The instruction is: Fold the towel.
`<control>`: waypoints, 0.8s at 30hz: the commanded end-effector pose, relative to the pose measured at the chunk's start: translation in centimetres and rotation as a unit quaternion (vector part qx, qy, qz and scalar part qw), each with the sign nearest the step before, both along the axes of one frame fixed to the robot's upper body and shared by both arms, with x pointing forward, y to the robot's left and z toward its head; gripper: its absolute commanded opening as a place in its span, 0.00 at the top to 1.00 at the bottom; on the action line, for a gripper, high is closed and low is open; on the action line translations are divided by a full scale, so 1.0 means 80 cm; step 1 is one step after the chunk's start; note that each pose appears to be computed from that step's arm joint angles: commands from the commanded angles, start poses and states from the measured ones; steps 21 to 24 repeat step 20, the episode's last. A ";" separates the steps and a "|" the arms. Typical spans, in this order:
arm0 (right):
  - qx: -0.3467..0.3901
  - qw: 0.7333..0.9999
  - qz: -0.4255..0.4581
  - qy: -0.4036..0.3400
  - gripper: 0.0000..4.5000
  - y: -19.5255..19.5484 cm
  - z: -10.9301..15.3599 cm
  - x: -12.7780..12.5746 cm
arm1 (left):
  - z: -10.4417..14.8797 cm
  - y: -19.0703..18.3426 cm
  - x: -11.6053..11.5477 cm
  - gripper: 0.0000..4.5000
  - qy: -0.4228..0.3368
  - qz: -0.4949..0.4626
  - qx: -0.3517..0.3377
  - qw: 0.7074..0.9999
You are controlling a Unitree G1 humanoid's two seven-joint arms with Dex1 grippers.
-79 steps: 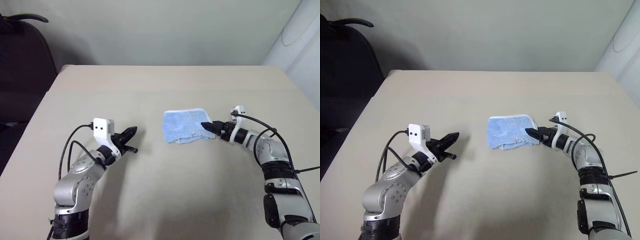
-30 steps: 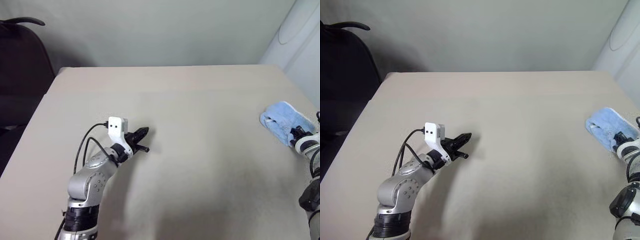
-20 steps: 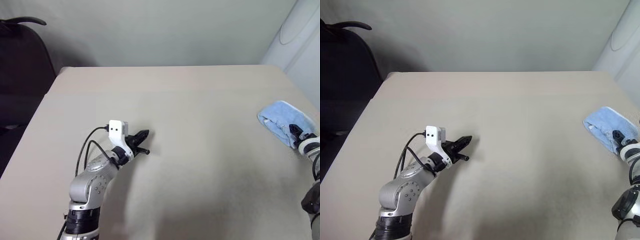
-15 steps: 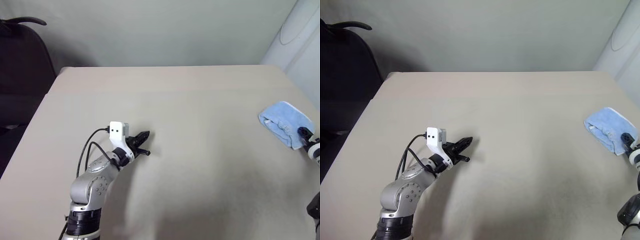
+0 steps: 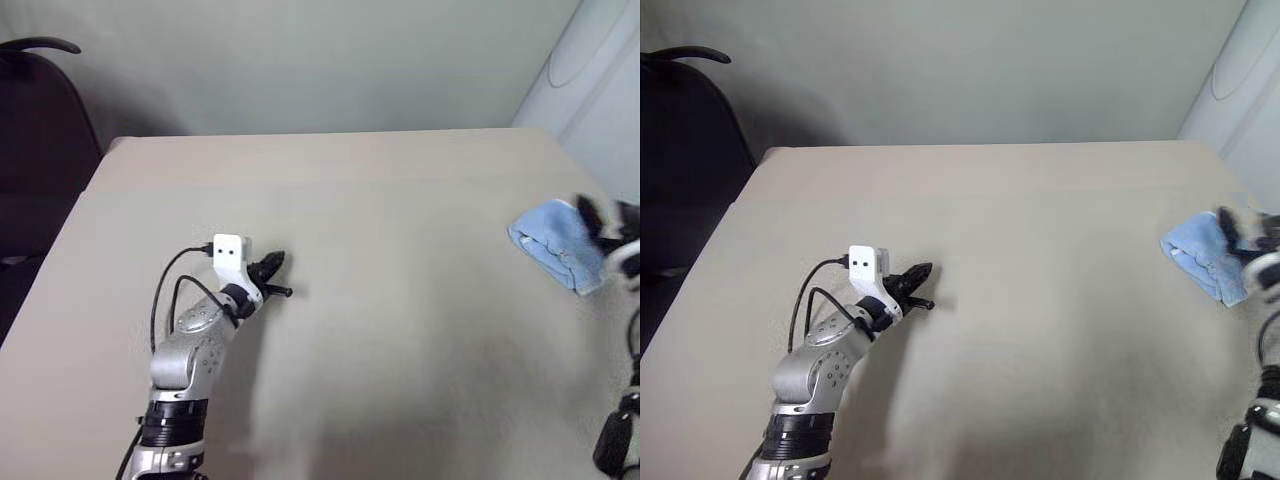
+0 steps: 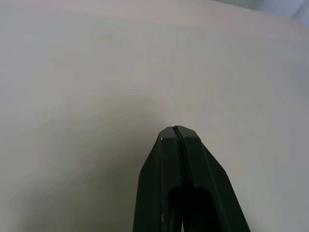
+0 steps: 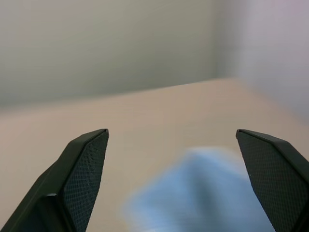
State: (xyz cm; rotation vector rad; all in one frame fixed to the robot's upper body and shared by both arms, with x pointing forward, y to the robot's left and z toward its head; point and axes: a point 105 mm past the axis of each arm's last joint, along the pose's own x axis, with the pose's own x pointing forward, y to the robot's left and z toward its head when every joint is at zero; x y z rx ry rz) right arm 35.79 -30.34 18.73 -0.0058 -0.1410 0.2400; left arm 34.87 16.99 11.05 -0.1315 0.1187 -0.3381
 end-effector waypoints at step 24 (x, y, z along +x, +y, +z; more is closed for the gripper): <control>-0.080 0.955 0.285 -0.002 0.01 0.226 -0.054 0.000 | 0.017 0.033 -0.015 1.00 -0.052 0.058 0.043 0.996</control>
